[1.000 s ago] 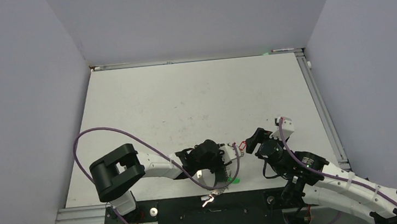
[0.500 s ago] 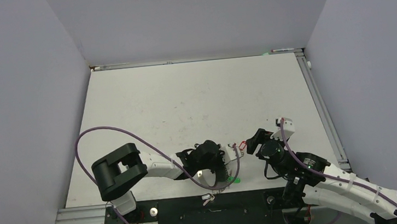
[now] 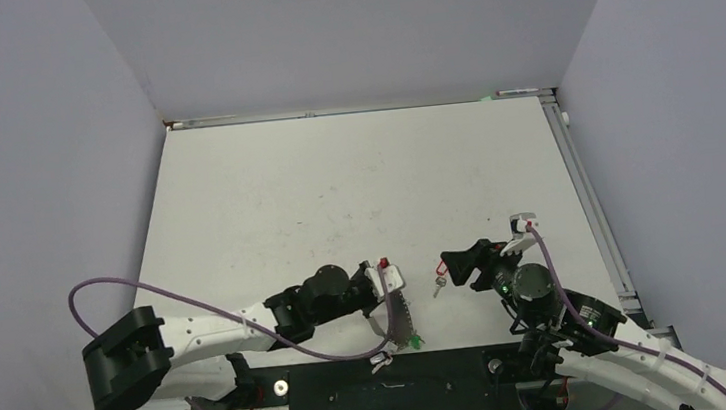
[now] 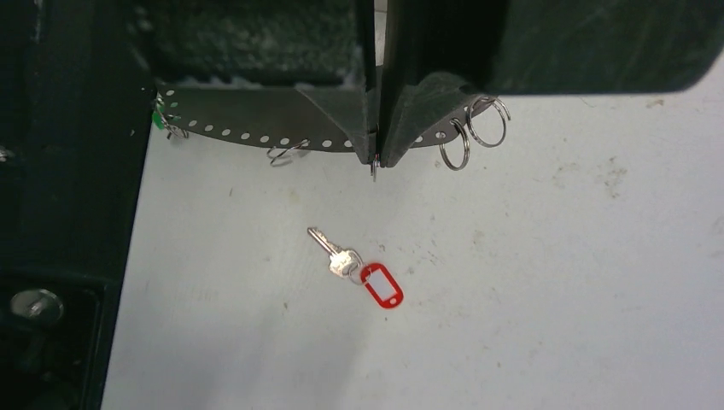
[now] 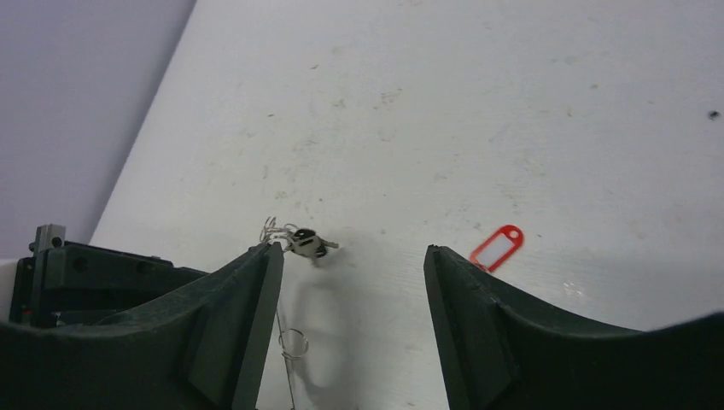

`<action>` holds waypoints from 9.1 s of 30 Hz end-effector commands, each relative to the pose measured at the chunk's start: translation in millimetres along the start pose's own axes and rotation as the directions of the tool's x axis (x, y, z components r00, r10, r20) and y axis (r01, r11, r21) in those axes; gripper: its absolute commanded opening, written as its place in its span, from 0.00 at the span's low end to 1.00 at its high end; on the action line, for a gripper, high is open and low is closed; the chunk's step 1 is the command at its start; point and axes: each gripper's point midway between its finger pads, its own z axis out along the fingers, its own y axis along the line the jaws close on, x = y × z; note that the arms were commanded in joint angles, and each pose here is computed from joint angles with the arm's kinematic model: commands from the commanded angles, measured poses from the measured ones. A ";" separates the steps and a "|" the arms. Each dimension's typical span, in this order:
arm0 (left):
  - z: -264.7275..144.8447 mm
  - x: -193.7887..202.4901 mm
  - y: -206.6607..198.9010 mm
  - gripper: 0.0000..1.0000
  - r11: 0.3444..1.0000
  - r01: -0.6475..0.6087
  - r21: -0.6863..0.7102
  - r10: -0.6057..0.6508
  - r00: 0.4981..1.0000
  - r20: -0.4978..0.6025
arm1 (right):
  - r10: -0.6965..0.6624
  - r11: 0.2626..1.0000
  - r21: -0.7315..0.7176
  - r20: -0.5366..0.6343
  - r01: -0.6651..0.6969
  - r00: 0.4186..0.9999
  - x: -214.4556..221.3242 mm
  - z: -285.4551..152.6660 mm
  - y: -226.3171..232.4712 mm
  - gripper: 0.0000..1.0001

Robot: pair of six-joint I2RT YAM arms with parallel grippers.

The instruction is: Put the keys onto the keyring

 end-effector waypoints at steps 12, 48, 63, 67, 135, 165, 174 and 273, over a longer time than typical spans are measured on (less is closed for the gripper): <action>-117.4 -116.8 -4.7 0.00 0.992 0.106 0.066 -0.125 0.794 0.595 | -0.276 0.554 -0.770 0.189 0.316 0.942 -14.8 -44.4 169.9 0.51; -188.2 -158.8 -29.4 0.00 0.931 0.140 0.337 -0.361 0.495 0.790 | -0.306 0.199 -0.890 0.340 0.409 0.889 3.3 -92.1 249.5 0.33; -189.0 -157.8 -27.8 0.00 0.924 0.160 0.348 -0.382 0.476 0.792 | -0.303 0.201 -0.891 0.339 0.408 0.890 4.8 -92.9 250.4 0.28; -187.3 -156.1 -31.9 0.00 0.920 0.148 0.363 -0.388 0.485 0.784 | -0.289 0.213 -0.887 0.344 0.410 0.893 1.5 -93.0 250.0 0.30; -175.1 -155.3 -35.6 0.18 0.920 0.185 0.346 -0.375 0.672 0.638 | -0.279 0.147 -0.880 0.401 0.452 0.872 1.2 -109.9 248.8 0.05; -177.4 -151.9 -7.0 0.00 0.902 0.325 0.283 -0.424 0.554 0.716 | -0.340 0.271 -0.849 0.357 0.454 0.870 7.9 -80.1 245.1 0.26; -185.4 -154.6 -1.8 0.00 0.892 0.347 0.291 -0.439 0.503 0.745 | -0.355 0.320 -0.827 0.348 0.462 0.868 9.1 -69.2 241.0 0.32; -195.4 -155.5 -9.0 0.00 0.884 0.314 0.346 -0.459 0.451 0.766 | -0.328 0.244 -0.845 0.390 0.476 0.860 15.2 -63.8 261.7 0.05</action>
